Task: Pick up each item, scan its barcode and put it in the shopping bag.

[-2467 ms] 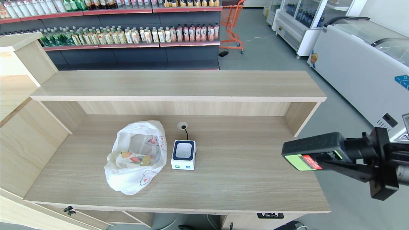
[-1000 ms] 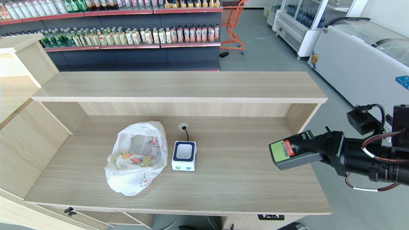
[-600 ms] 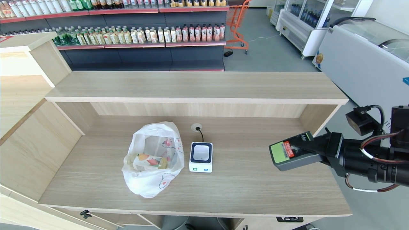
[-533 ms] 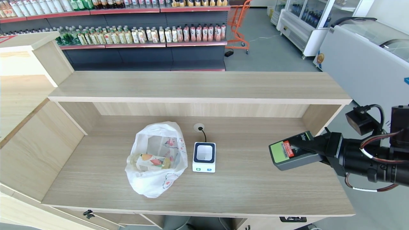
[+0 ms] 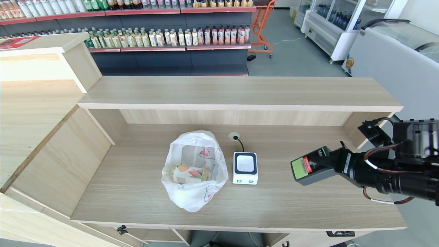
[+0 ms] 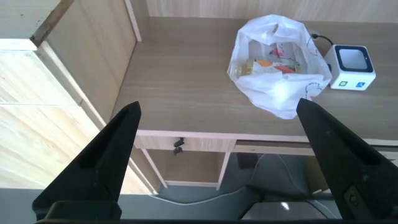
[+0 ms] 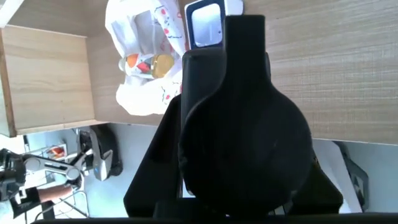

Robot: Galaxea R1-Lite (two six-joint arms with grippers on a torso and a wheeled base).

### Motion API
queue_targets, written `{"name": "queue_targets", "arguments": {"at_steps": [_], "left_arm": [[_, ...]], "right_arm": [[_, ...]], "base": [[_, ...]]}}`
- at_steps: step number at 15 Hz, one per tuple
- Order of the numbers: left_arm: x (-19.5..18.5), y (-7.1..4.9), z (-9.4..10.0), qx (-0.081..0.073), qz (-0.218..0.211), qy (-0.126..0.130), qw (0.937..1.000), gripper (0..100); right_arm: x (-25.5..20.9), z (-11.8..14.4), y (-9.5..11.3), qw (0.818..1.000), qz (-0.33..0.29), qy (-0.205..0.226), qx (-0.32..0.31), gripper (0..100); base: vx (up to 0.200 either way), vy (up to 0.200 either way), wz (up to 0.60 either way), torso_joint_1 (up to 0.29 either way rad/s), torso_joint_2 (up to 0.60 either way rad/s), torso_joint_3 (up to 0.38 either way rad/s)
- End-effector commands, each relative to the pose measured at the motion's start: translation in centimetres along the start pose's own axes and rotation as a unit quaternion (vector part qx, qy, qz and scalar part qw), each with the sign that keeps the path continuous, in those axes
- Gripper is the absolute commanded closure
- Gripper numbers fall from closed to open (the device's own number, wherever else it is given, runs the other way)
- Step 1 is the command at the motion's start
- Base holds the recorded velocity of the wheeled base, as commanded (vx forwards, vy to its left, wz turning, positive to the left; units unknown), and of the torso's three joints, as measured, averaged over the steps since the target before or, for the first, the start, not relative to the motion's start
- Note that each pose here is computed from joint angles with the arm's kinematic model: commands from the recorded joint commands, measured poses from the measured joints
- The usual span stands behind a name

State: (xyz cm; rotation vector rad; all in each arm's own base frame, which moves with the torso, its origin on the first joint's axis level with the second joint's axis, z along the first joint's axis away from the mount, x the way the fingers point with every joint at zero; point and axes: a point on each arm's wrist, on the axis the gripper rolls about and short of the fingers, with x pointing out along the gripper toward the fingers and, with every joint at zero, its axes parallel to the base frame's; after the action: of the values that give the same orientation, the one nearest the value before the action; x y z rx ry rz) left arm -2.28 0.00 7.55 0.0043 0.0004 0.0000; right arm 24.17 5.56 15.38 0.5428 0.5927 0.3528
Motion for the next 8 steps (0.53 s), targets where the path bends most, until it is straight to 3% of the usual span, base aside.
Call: {"name": "queue_targets", "arguments": {"at_steps": [1,8], "left_arm": [[0.0,0.0,0.0,0.0,0.0,0.0,1.0,0],[0.0,0.0,0.0,0.0,0.0,0.0,1.0,0]], "right_arm": [[2.3,-0.2,-1.0,1.0,-0.008,0.015,-0.008,100],[8.9,-0.6,-3.6,0.994,-0.001,0.011,-0.113,100]], "base": [[0.0,0.0,0.0,0.0,0.0,0.0],[0.0,0.0,0.0,0.0,0.0,0.0]]}}
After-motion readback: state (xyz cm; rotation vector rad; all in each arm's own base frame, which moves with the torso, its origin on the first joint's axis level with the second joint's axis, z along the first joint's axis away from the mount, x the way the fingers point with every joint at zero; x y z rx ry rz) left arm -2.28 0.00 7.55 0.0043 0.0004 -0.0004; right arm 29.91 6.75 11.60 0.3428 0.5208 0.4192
